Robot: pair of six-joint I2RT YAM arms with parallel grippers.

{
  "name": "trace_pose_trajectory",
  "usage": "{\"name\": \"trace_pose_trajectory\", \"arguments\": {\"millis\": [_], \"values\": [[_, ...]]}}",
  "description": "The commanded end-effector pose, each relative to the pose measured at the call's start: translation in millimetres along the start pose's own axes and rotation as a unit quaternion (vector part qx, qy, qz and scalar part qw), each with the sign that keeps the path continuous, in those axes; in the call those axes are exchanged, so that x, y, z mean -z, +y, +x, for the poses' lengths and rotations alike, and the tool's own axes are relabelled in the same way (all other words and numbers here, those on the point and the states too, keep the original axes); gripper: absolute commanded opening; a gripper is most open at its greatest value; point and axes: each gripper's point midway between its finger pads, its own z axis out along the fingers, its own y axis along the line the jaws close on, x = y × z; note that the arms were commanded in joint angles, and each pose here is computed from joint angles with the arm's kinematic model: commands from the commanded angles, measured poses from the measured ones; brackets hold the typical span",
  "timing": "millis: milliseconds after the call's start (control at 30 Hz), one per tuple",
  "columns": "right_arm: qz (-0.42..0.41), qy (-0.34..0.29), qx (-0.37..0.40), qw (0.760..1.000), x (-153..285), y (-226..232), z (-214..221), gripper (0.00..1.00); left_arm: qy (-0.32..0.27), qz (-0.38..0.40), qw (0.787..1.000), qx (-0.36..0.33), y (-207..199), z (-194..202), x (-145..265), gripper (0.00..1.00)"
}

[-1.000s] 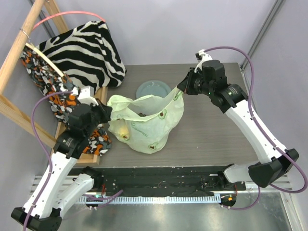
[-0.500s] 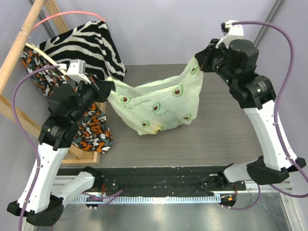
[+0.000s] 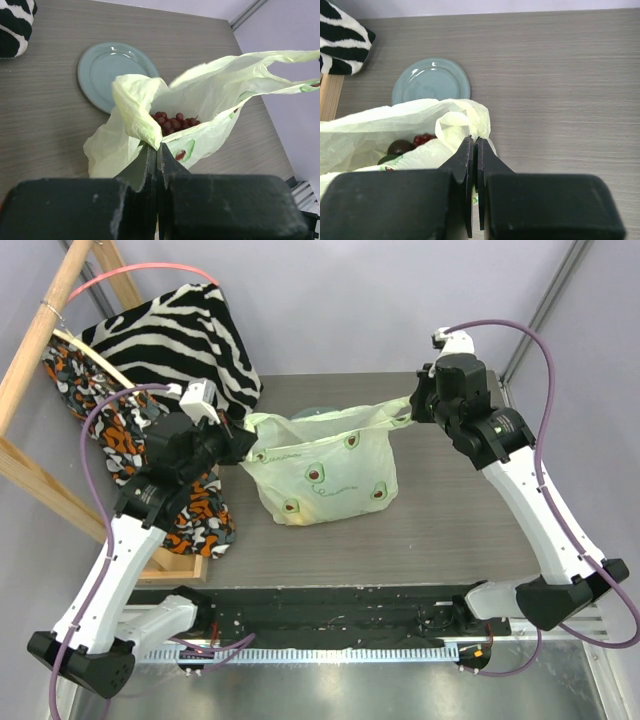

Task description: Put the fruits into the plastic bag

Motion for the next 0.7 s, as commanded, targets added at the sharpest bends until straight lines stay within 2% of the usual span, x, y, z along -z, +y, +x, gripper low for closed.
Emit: {"name": "trace_pose_trajectory", "arguments": {"millis": [0, 67, 100, 167, 233, 300, 333, 367, 433, 467, 667], "values": [[0.01, -0.057, -0.026, 0.998, 14.3, -6.2, -32.3, 0.01, -0.042, 0.017, 0.999, -0.008, -10.8, -24.7, 10.3, 0.0], [0.011, -0.054, -0.027, 0.998, 12.4, -6.0, -31.7, 0.02, -0.041, 0.017, 0.999, -0.009, -11.8, -25.9, 10.3, 0.01], [0.01, -0.055, -0.028, 0.998, 12.1, -5.4, -32.3, 0.06, -0.039, 0.015, 0.999, -0.009, -11.0, -25.4, 10.2, 0.04], [0.008, -0.055, -0.028, 0.998, 11.0, -3.9, -33.3, 0.12, -0.043, 0.017, 0.999, -0.009, -12.8, -27.9, 11.8, 0.21], [0.007, -0.057, -0.028, 0.998, 11.6, -3.4, -34.8, 0.23, -0.051, 0.013, 0.999, -0.01, -11.7, -31.1, 15.2, 0.37], [0.001, -0.062, -0.029, 0.998, 12.6, -2.0, -37.4, 0.38, -0.06, 0.006, 0.998, -0.016, -9.7, -35.0, 18.3, 0.49], [-0.005, -0.066, -0.029, 0.997, 12.9, 0.1, -39.7, 0.55, -0.064, 0.004, 0.998, -0.016, -9.1, -36.8, 19.5, 0.55], [-0.015, -0.068, -0.028, 0.997, 14.6, 3.3, -41.3, 0.62, -0.065, 0.002, 0.998, -0.021, -8.7, -37.8, 20.5, 0.69], [-0.026, -0.075, -0.026, 0.997, 16.9, 6.8, -45.4, 0.75, -0.074, -0.004, 0.997, -0.023, -7.6, -42.1, 24.6, 0.83], [-0.032, -0.08, -0.027, 0.996, 20.2, 8.2, -48.2, 0.77, -0.077, -0.006, 0.997, -0.025, -7.2, -44.3, 26.5, 0.9], [-0.05, -0.136, -0.05, 0.988, 40.7, 8.9, -69.5, 0.87, -0.118, -0.024, 0.992, -0.031, -4.1, -60.0, 44.3, 0.99]]}}
